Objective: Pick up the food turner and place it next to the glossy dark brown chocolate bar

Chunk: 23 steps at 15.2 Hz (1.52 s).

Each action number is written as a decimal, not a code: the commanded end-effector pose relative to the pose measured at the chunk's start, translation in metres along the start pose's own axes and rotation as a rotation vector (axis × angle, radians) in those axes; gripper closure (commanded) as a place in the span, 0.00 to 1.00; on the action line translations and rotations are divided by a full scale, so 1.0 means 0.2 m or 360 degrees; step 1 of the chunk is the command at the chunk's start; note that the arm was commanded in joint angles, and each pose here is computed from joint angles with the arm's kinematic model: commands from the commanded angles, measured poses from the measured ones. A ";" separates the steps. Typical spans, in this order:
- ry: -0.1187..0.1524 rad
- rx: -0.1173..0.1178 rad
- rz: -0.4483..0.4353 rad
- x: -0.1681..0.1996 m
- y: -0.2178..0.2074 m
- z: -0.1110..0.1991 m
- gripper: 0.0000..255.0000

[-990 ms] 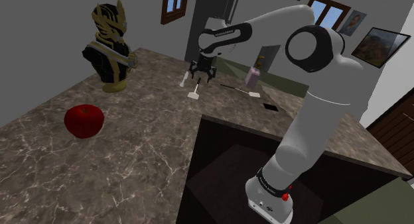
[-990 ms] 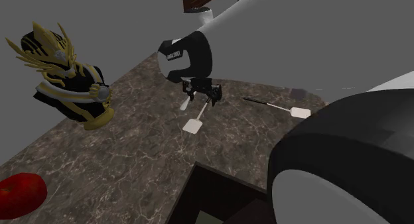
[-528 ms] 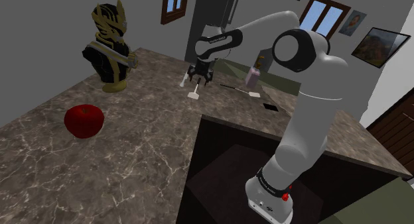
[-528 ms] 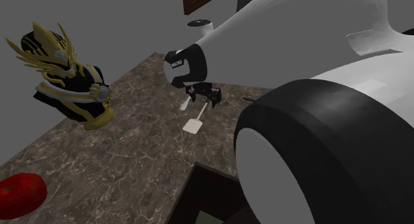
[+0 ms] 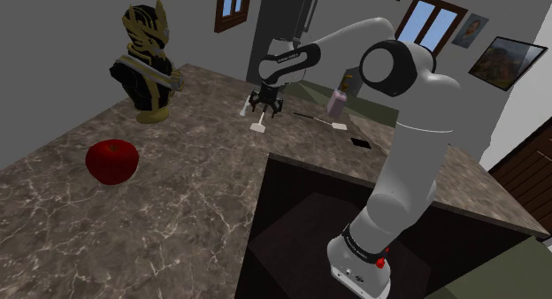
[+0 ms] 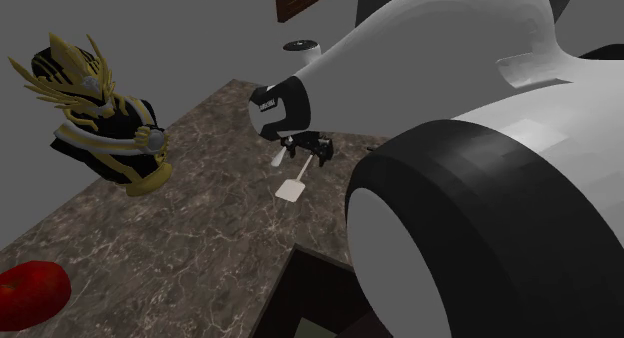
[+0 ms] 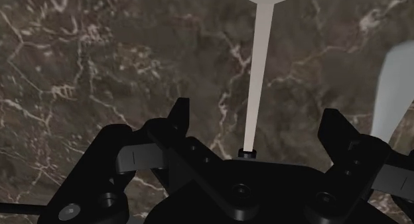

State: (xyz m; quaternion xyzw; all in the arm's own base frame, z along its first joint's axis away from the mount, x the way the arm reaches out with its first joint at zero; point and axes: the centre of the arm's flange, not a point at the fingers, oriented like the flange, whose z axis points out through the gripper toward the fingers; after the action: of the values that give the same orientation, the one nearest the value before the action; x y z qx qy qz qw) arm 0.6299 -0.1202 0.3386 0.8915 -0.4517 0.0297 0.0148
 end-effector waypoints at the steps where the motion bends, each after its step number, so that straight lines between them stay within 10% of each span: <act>1: 0.0000 0.0000 0.0000 0.00 0.00 0.00 0.00; 2: 0.0000 0.0000 0.0000 0.00 0.00 0.00 0.00; 3: 0.0000 0.0000 0.0000 0.00 0.00 0.00 1.00; 23: 0.0000 0.0000 0.0000 0.02 0.00 -0.29 1.00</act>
State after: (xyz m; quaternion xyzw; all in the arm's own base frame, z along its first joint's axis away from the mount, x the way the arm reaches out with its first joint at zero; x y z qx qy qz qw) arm 0.6301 -0.1204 0.3921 0.8915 -0.4517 0.0299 0.0148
